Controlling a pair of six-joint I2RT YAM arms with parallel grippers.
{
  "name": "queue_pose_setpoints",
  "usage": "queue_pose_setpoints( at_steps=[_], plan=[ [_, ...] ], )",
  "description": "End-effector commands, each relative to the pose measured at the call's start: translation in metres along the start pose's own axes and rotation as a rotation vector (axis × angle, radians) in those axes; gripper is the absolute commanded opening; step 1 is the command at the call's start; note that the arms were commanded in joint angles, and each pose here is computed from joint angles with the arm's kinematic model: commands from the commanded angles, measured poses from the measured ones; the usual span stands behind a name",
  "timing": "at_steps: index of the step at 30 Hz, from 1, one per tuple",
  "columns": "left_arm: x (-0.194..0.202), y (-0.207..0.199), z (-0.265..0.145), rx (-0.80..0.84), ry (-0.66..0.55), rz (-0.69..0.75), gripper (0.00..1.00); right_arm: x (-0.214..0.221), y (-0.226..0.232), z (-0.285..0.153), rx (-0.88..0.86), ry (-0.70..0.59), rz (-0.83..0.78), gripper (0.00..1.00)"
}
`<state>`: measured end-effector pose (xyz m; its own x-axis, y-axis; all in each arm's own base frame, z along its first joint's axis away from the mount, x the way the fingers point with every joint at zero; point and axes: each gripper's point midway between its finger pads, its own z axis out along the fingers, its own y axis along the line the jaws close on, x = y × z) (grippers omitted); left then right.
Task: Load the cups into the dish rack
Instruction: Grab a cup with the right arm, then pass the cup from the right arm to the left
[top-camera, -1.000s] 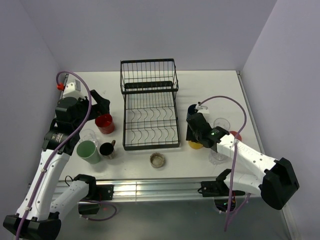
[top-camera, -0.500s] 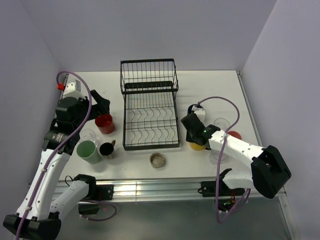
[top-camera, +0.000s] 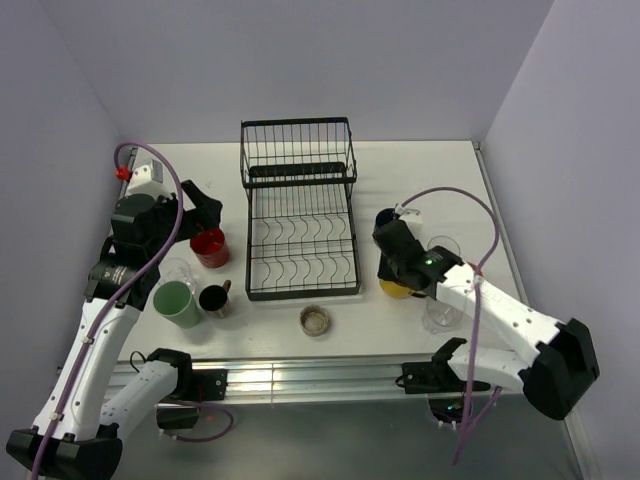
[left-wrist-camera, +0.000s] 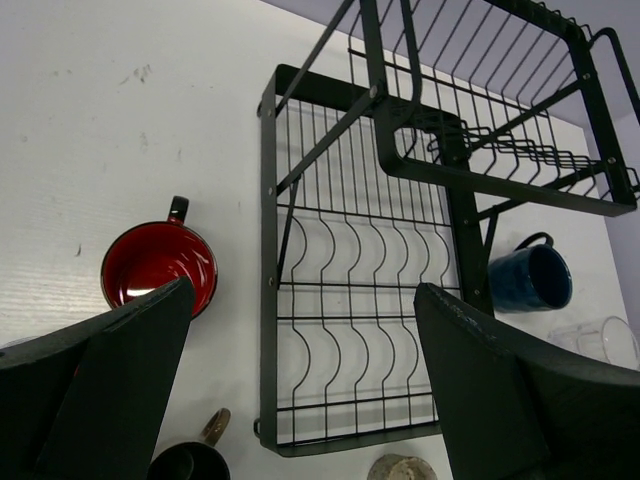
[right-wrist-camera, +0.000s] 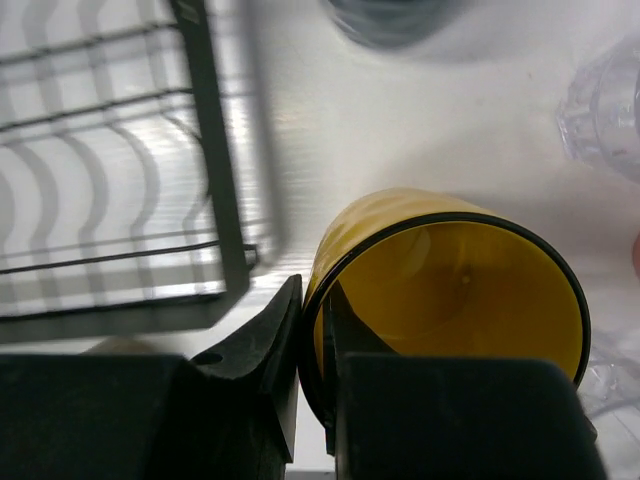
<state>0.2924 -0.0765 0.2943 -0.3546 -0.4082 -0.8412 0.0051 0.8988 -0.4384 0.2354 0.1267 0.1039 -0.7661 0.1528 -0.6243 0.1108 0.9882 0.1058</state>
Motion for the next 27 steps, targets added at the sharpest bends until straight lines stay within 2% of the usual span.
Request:
queue_pose_setpoints(
  at_steps=[1, 4, 6, 10, 12, 14, 19, 23, 27],
  plan=[
    [-0.012, -0.023, -0.008, 0.114, -0.032, -0.02, 0.99, -0.061, 0.034, -0.056, -0.184, -0.15, 0.067, 0.0],
    [-0.019, -0.051, -0.019, 0.261, -0.046, -0.014, 0.99, -0.079, 0.057, -0.085, -0.333, -0.179, 0.069, 0.0],
    [-0.025, -0.071, -0.028, 0.369, -0.053, 0.006, 0.99, -0.095, 0.089, -0.118, -0.512, -0.184, 0.057, 0.0],
    [-0.036, -0.121, -0.053, 0.672, -0.079, 0.05, 0.99, -0.134, 0.14, -0.195, -0.832, -0.214, 0.041, 0.0],
    [-0.027, -0.143, -0.07, 0.841, -0.023, 0.052, 0.99, -0.139, 0.162, -0.216, -0.955, -0.18, 0.03, 0.0],
    [-0.031, -0.16, -0.084, 0.971, -0.046, 0.084, 0.99, -0.15, 0.179, -0.242, -1.068, -0.165, 0.027, 0.0],
    [-0.023, -0.184, -0.09, 1.079, -0.035, 0.136, 0.99, -0.163, 0.2, -0.289, -1.263, -0.119, 0.048, 0.0],
    [-0.01, -0.208, -0.095, 1.158, -0.029, 0.196, 0.99, -0.168, 0.213, -0.309, -1.366, -0.051, 0.087, 0.0],
    [-0.008, -0.217, -0.084, 1.127, -0.076, 0.254, 0.99, -0.169, 0.217, -0.324, -1.434, -0.007, 0.116, 0.0]
  ],
)
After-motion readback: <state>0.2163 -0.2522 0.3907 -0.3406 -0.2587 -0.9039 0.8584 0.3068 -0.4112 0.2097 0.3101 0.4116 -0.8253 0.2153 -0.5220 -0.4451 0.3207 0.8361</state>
